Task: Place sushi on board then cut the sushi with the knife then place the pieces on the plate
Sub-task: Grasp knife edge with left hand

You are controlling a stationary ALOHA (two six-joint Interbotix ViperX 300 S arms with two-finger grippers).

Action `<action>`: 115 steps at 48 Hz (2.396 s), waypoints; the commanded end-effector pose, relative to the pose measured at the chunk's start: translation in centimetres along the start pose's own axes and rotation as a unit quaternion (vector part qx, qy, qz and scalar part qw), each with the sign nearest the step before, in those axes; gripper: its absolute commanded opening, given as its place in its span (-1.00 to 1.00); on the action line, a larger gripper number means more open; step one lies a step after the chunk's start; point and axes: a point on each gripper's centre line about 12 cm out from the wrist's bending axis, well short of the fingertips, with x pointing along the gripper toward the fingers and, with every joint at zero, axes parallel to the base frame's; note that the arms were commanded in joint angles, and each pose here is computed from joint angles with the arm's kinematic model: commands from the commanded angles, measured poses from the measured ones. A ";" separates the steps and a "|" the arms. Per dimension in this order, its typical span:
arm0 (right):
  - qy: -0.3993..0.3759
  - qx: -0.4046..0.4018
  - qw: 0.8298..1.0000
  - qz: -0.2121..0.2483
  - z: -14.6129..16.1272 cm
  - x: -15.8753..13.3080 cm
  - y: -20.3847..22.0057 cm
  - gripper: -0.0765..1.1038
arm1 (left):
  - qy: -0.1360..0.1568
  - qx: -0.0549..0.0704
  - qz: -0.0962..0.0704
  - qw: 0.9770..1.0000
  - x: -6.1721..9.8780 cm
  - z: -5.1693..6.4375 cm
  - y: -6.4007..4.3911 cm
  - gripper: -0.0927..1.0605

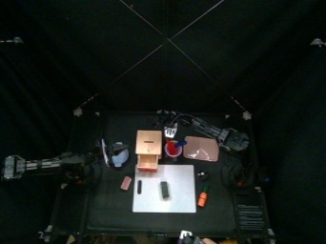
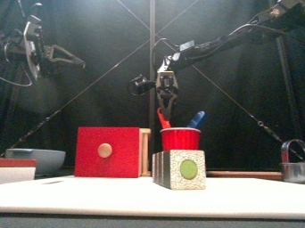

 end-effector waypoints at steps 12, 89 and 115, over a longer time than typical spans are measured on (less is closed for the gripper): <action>-0.073 -0.016 0.997 -0.026 -0.4 -6.8 2.8 -0.28 | -0.010 0.000 0.002 1.000 0.2 0.6 0.0 -0.71; -0.450 -0.068 0.889 -0.047 -9.8 -9.8 16.9 -0.29 | 0.024 0.043 -0.100 0.994 6.4 -2.1 -5.5 0.58; -0.550 -0.085 0.830 -0.038 -11.3 -7.4 19.9 -0.29 | 0.052 0.047 -0.121 0.990 8.4 -3.8 -7.3 0.58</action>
